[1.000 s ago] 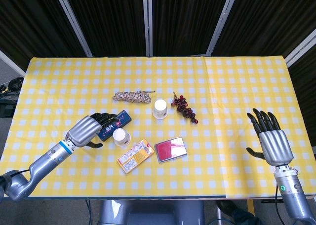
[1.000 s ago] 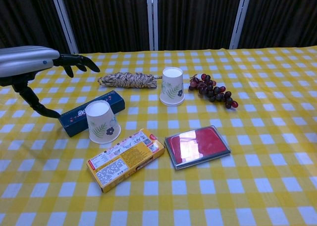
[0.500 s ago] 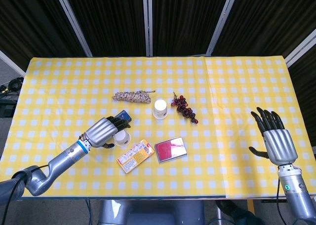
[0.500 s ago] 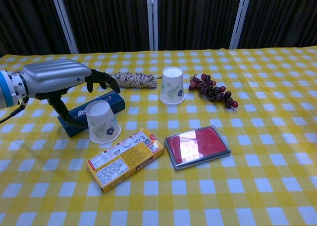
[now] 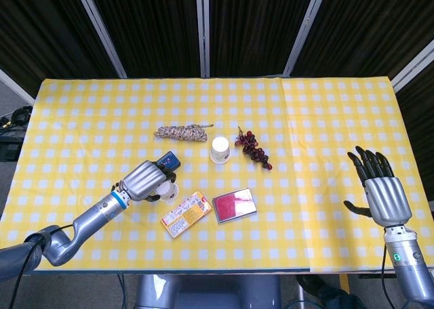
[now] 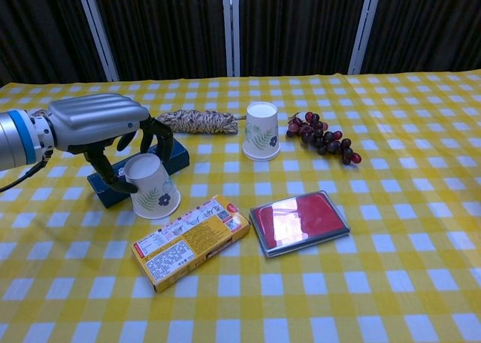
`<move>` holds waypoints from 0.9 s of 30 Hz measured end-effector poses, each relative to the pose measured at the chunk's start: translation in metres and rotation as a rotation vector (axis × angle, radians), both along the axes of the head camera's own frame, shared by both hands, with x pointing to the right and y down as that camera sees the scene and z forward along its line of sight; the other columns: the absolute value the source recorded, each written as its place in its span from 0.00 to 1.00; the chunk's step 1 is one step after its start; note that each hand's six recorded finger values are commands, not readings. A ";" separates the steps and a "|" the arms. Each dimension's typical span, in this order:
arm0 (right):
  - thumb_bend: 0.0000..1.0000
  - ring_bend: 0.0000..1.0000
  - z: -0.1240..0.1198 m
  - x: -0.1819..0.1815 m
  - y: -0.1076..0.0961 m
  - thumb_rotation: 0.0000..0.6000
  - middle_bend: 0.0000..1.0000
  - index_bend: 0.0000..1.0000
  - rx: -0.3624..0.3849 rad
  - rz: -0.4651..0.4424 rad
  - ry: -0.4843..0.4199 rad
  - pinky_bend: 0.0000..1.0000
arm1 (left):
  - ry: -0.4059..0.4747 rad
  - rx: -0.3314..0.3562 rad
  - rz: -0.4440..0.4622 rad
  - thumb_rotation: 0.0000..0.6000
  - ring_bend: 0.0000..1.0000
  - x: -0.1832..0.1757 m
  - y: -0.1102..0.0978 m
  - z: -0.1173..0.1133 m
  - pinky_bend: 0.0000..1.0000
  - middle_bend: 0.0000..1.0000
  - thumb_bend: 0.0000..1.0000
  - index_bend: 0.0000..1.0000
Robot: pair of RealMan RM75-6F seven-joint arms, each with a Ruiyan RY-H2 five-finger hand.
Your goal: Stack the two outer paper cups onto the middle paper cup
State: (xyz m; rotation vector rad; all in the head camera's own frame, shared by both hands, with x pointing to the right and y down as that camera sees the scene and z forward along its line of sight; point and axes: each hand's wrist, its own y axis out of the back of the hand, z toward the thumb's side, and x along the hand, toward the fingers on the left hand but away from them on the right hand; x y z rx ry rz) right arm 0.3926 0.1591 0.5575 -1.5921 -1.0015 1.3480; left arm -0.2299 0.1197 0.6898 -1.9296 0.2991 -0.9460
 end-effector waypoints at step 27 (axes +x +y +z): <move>0.00 0.00 -0.002 0.008 -0.003 1.00 0.00 0.02 0.008 0.028 0.006 0.00 | 0.115 0.124 -0.140 1.00 0.47 0.054 -0.099 -0.050 0.59 0.47 0.20 0.52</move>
